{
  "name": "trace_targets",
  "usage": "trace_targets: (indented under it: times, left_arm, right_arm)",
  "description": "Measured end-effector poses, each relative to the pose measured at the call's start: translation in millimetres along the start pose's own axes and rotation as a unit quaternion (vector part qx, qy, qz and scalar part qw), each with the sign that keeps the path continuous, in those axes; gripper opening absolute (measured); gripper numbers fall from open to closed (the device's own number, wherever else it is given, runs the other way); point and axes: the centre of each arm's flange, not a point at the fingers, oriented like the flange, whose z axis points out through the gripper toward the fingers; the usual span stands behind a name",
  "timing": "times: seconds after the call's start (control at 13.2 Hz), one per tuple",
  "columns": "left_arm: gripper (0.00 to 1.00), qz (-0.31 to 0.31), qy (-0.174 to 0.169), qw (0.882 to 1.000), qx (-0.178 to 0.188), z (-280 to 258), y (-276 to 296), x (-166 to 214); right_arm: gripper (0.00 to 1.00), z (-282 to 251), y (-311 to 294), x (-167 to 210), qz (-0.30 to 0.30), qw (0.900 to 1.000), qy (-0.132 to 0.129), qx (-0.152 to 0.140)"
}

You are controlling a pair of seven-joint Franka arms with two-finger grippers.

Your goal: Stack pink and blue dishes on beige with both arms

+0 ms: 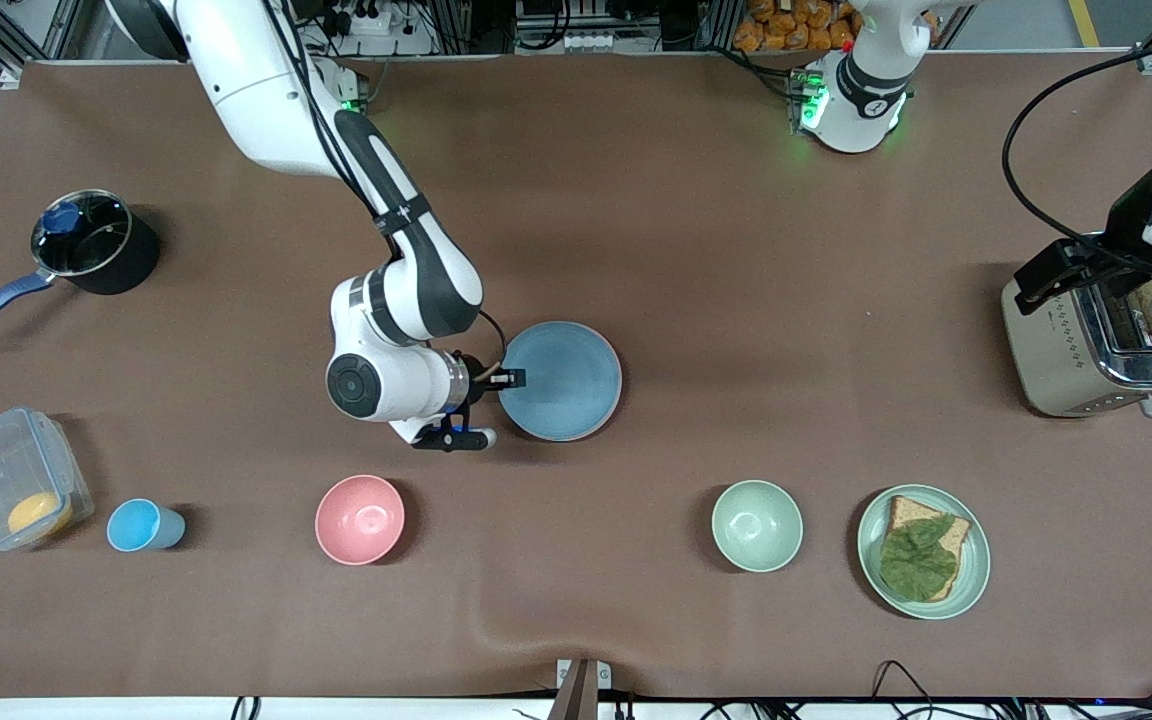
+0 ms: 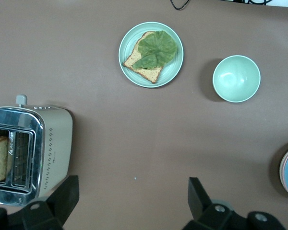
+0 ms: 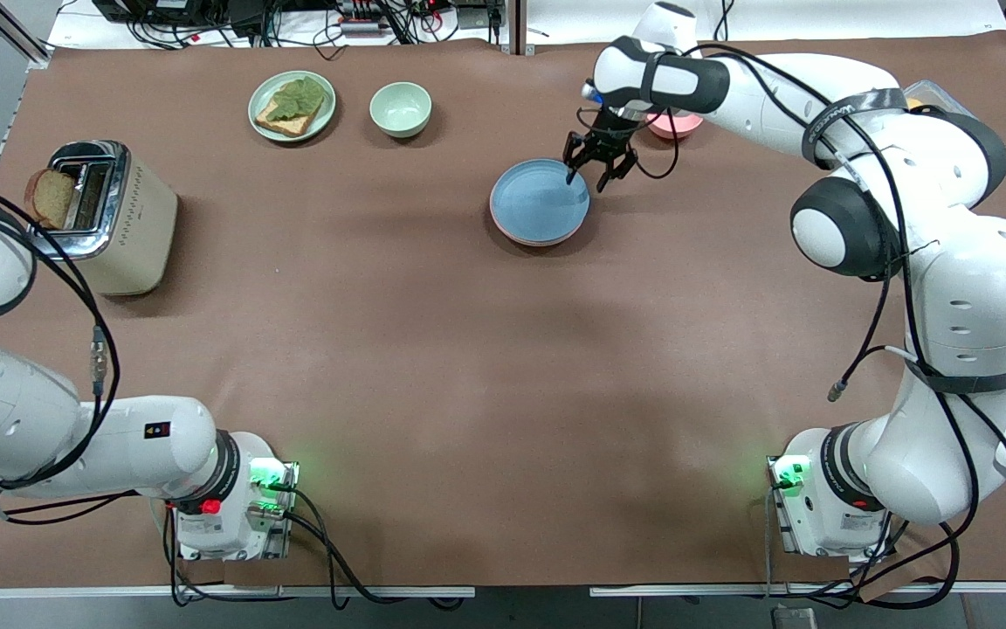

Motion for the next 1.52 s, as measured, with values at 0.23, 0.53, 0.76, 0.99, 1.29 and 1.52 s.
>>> trace_targets:
  times: [0.23,0.53,0.76,0.99,1.29,1.52]
  left_arm:
    - [1.00,0.003,-0.008,1.000,0.002,0.7,-3.9,-1.4]
    - [1.00,0.025,-0.043,0.999,-0.005,3.3,1.7,-11.4]
    - [1.00,0.025,-0.043,0.999,-0.018,-4.7,2.3,-16.3]
    - [1.00,0.027,-0.039,0.999,-0.022,-13.0,4.9,-21.7]
    - [1.00,0.029,-0.041,0.998,-0.028,-13.9,13.0,-24.8]
    - [1.00,0.029,-0.043,0.998,-0.027,-14.2,12.7,-26.2]
  right_arm:
    - [1.00,-44.7,23.9,13.8,0.017,1.000,-0.001,0.008]
    - [1.00,-149.2,126.0,24.1,0.061,0.998,-0.005,-0.022]
    - [1.00,-200.0,187.5,16.7,0.072,0.993,0.000,-0.091]
    - [1.00,-240.3,233.8,8.7,0.052,0.991,0.008,-0.123]
    - [1.00,-331.5,273.5,-31.5,0.047,0.987,0.054,-0.144]
    - [1.00,-400.9,266.2,-91.2,0.045,0.981,0.088,-0.167]
